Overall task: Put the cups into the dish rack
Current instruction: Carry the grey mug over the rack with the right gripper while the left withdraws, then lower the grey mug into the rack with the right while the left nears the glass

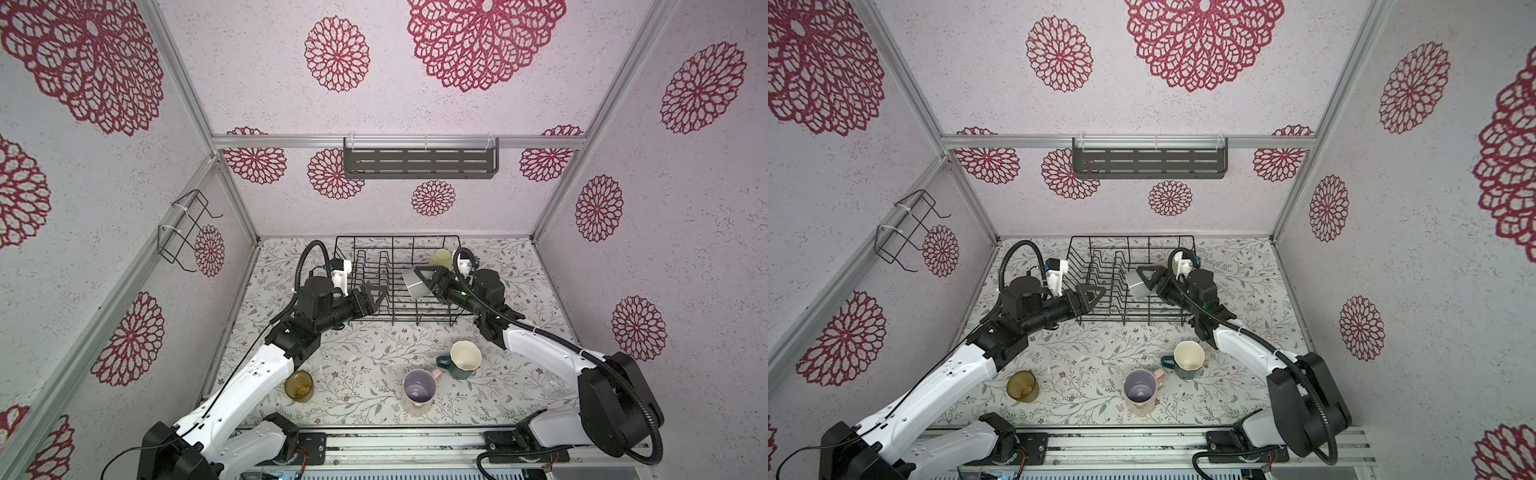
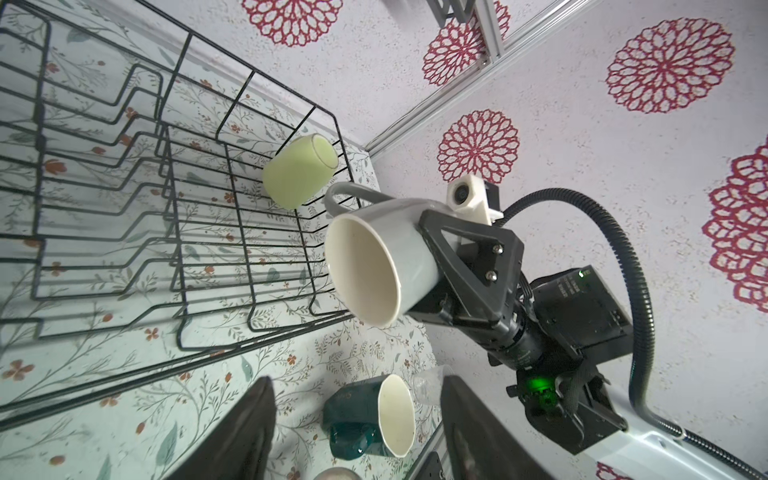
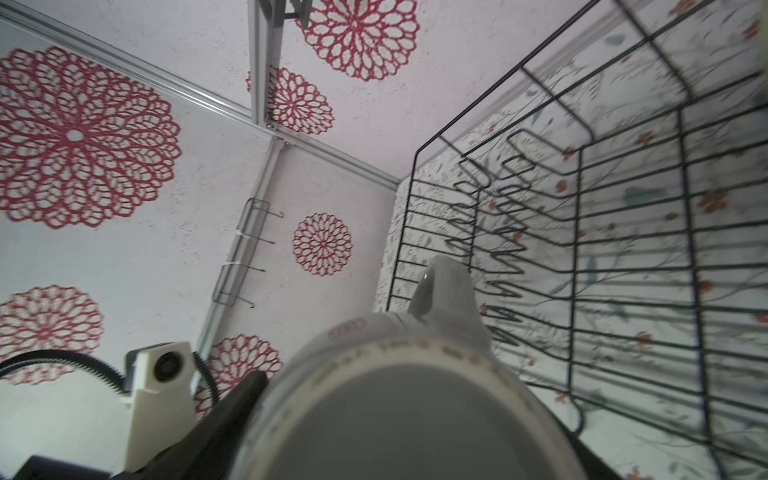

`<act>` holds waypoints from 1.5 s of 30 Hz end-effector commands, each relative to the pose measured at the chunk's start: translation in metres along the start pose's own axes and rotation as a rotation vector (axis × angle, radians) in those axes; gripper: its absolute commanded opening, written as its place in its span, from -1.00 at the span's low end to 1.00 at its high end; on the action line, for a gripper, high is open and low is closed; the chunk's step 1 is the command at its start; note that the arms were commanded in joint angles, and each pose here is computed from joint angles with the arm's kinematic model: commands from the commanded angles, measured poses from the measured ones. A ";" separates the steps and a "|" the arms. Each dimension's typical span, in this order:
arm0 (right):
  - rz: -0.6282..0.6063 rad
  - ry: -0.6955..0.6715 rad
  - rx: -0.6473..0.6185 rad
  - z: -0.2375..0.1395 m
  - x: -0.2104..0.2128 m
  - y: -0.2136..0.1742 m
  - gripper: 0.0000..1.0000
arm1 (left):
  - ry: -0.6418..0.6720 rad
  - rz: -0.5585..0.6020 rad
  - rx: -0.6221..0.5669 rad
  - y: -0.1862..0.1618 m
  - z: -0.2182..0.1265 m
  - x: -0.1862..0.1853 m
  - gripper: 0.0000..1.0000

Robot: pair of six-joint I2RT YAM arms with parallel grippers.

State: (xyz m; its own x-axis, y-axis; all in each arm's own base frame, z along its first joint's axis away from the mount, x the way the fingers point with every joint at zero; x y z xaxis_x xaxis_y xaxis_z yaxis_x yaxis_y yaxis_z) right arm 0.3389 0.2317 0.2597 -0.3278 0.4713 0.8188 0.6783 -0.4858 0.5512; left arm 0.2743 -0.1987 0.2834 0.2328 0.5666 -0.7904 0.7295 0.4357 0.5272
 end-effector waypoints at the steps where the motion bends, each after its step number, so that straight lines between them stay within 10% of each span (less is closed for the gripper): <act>1: -0.294 -0.061 -0.105 0.002 0.016 0.034 0.35 | 0.085 0.009 -0.020 -0.002 -0.010 0.015 0.35; 19: -0.785 -0.464 -0.045 0.035 -0.053 0.060 0.41 | 0.350 -0.005 -0.086 -0.021 -0.074 0.059 0.34; 45: -0.735 -0.839 0.004 0.042 -0.133 0.037 0.40 | 0.708 -0.217 -0.125 -0.053 -0.133 0.117 0.31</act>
State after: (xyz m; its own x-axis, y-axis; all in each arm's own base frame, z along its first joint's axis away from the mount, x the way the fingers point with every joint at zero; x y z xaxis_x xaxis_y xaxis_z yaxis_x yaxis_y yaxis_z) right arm 0.4234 0.1778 0.1393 -0.1660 0.9834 -0.0738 0.5790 0.1577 0.7999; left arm 0.1791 -0.0719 0.2048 -0.3548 0.7698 -0.5306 0.6582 0.6087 0.4431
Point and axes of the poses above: each gripper's point midway between its finger pads, its own z axis out along the fingers, its own x axis along the line the jaws close on, y = z × x, the point moved 4 cm from there along -z, back along the fingers, and after that the axes turned 4 degrees about -z, right-handed, at the moved point
